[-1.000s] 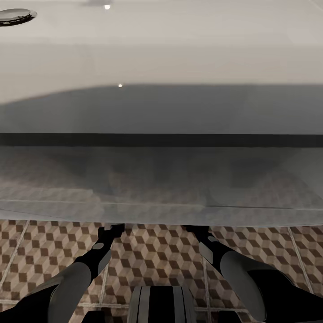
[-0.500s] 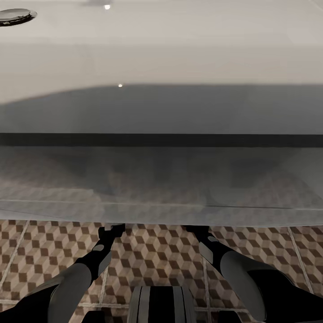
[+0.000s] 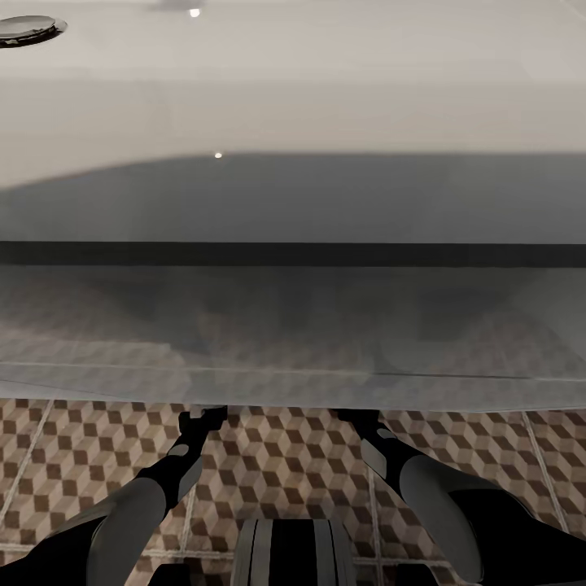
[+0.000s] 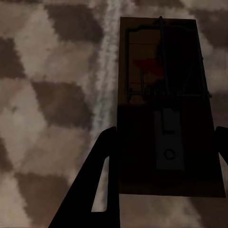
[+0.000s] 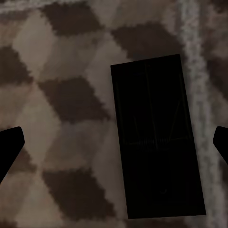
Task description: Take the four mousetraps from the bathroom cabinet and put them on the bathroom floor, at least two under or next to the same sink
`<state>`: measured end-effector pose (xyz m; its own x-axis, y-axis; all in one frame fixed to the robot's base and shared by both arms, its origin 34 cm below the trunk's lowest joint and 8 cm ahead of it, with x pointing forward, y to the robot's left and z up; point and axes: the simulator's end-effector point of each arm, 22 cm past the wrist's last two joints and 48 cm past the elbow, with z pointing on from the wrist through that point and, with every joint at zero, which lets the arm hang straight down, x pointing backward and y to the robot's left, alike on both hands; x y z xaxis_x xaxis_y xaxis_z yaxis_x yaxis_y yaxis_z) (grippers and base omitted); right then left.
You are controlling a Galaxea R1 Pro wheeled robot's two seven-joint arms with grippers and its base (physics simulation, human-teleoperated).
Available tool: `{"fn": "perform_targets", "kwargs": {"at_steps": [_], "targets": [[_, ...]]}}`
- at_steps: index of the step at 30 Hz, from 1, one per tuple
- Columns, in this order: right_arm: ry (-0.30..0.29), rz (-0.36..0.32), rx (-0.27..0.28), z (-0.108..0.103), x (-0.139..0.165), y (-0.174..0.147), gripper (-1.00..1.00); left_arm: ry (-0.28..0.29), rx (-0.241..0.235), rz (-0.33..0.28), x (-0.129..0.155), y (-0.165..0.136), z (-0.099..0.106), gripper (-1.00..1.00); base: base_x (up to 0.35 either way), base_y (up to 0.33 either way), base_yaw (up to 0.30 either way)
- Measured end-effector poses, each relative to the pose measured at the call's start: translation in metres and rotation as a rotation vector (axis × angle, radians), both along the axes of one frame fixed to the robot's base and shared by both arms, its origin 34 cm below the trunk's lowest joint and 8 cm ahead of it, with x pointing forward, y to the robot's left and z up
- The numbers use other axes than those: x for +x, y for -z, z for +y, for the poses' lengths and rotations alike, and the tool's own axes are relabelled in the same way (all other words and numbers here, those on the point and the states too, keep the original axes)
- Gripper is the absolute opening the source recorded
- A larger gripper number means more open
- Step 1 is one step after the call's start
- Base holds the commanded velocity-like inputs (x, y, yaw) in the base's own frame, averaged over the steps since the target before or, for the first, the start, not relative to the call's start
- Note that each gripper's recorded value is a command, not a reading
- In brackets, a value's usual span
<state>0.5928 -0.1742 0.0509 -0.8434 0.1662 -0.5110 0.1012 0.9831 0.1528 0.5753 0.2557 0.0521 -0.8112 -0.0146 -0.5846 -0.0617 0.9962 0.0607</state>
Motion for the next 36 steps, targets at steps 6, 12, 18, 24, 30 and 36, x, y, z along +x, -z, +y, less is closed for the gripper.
{"fn": "perform_targets", "kwargs": {"at_steps": [6, 12, 18, 24, 30, 36], "targets": [[0.000, 0.000, 0.000, 0.0000, 0.0000, 0.0000, 1.00, 0.001, -0.001, 0.001, -0.0010, 0.0003, -0.0006, -1.00, 0.000, 0.000, 0.000], [0.000, 0.000, 0.000, 0.0000, 0.0000, 0.0000, 1.00, 0.002, -0.001, 0.001, -0.0012, 0.0004, -0.0002, -1.00, 0.000, 0.000, 0.000], [0.000, 0.000, 0.000, 0.0000, 0.0000, 0.0000, 1.00, 0.002, 0.002, 0.001, -0.0013, 0.0004, -0.0003, 1.00, 0.000, 0.000, 0.000], [0.000, 0.000, 0.000, 0.0000, 0.0000, 0.0000, 1.00, 0.002, 0.001, 0.002, -0.0014, 0.0004, -0.0004, 1.00, 0.000, 0.000, 0.000], [0.000, 0.000, 0.000, 0.0000, 0.0000, 0.0000, 1.00, 0.002, 0.002, 0.002, -0.0015, 0.0005, -0.0003, 1.00, 0.000, 0.000, 0.000], [0.000, 0.000, 0.000, 0.0000, 0.0000, 0.0000, 1.00, 0.002, 0.002, 0.002, -0.0016, 0.0005, 0.0001, 1.00, 0.000, 0.000, 0.000]]}}
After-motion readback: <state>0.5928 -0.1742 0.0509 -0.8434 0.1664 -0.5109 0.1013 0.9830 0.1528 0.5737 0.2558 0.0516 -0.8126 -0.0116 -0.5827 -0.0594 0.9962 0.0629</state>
